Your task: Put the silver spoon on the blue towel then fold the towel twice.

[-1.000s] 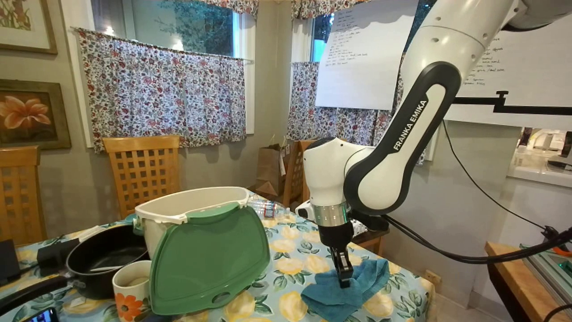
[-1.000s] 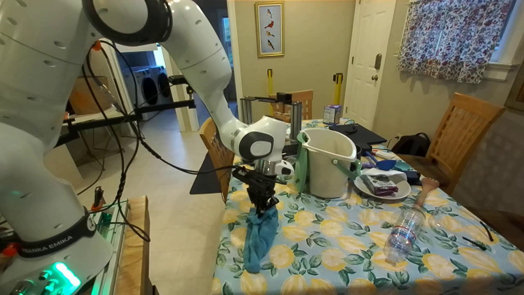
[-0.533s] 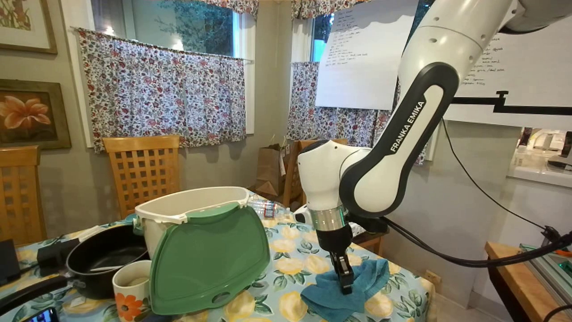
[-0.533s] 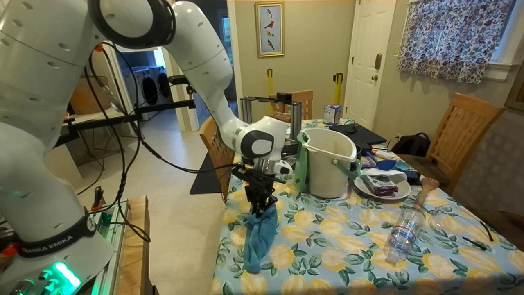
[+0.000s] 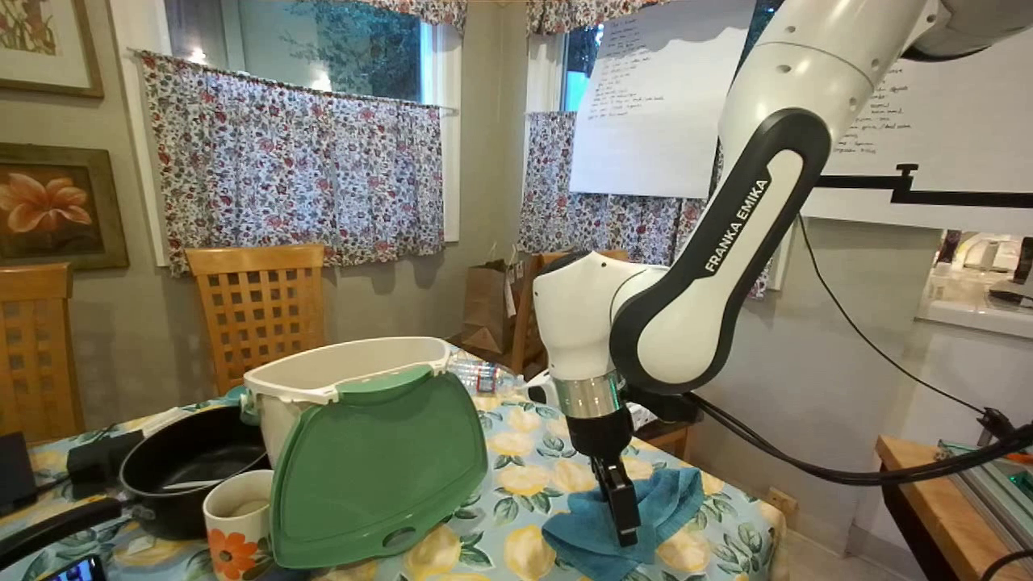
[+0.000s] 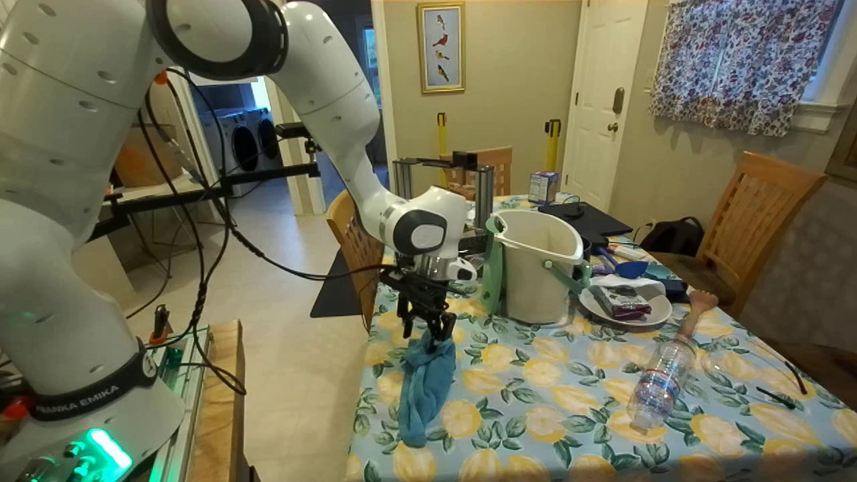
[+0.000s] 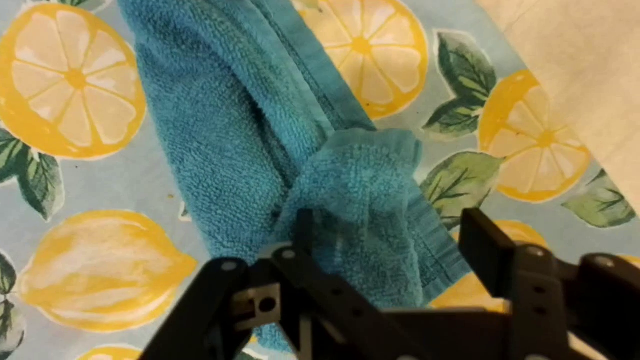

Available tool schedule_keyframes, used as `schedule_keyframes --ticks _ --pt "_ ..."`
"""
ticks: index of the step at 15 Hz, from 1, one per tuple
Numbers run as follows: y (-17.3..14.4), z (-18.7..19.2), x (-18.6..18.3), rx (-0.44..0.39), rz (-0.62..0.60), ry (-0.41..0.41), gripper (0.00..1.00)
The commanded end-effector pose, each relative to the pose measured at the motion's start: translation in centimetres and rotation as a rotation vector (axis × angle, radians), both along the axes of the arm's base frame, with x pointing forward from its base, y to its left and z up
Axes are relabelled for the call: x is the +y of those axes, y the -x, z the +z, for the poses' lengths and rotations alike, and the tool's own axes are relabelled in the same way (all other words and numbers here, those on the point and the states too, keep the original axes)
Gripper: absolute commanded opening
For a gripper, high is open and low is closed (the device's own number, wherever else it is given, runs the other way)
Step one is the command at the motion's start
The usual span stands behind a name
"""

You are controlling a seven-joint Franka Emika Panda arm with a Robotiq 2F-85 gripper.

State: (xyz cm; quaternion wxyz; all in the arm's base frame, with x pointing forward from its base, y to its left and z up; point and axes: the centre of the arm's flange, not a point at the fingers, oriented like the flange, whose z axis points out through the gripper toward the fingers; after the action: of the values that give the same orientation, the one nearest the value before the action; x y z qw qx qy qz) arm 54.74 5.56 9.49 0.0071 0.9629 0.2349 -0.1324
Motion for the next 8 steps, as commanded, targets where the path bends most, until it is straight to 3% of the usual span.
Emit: schedule_keyframes --ticks 1,5,8 --pt "-0.3 1.3 0.7 0.003 -0.023 -0.041 1.00" --pt "-0.4 3.3 1.0 -0.033 -0.085 -0.097 1.00" --pt "-0.5 4.8 0.8 -0.117 -0.137 -0.045 1.00"
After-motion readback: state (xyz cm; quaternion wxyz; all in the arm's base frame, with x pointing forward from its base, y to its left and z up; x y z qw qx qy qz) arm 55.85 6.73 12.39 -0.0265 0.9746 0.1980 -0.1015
